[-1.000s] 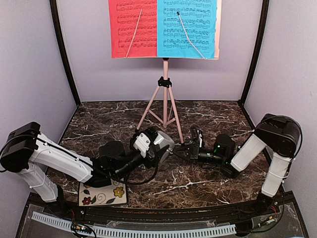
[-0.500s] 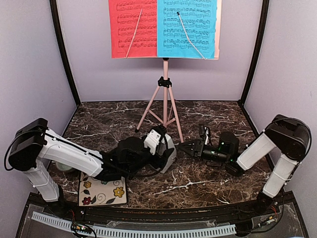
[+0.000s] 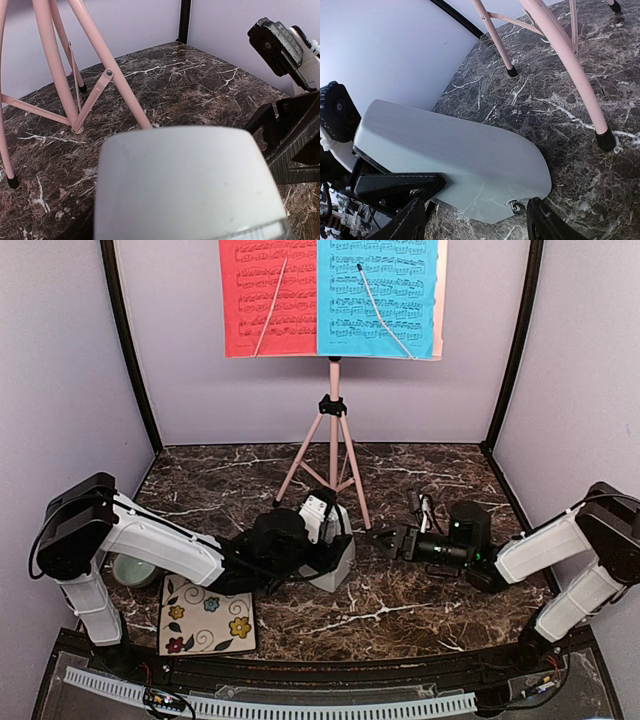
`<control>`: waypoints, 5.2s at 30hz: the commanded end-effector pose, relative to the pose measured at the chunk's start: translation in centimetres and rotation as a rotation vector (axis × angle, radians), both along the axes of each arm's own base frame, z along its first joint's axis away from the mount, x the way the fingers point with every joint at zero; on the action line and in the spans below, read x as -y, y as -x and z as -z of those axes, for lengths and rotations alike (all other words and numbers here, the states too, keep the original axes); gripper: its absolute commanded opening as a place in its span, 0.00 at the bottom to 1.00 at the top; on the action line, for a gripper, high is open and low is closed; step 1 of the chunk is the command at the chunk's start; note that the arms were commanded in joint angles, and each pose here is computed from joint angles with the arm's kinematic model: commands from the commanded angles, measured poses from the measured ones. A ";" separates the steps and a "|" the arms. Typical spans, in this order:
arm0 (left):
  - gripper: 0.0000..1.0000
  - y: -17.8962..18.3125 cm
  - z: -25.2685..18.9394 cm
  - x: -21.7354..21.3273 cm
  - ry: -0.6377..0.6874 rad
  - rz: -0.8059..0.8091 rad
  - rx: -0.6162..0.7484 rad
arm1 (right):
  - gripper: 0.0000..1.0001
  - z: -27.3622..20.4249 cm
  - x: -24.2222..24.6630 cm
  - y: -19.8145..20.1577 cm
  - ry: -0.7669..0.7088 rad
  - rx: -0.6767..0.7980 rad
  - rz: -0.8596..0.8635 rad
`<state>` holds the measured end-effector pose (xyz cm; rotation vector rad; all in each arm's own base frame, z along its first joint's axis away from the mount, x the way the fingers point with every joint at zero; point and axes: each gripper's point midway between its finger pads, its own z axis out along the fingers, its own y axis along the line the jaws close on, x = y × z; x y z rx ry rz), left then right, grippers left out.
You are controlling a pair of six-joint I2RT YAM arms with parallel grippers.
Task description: Set up the instrument practice props
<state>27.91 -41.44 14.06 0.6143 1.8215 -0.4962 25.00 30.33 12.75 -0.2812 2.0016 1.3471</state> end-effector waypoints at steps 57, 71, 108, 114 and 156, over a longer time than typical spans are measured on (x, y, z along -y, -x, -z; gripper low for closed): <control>0.56 1.0 -7.1 -1.1 0.117 0.130 0.053 | 0.95 -3.0 -5.5 -4.0 0.155 0.074 -0.142; 0.26 4.0 -5.6 -0.6 0.083 0.217 0.063 | 0.94 3.0 -2.6 -4.2 0.347 0.009 -0.051; 0.22 6.9 -8.5 -2.4 0.380 0.436 0.183 | 0.92 7.8 0.0 -3.9 0.481 -0.035 0.009; 0.22 7.0 -8.8 -2.0 0.418 0.465 0.177 | 0.92 7.9 0.0 -3.8 0.484 -0.035 0.009; 0.63 5.9 -7.8 -0.7 0.222 0.427 0.166 | 1.00 -8.5 -4.4 -1.0 0.072 0.044 -0.182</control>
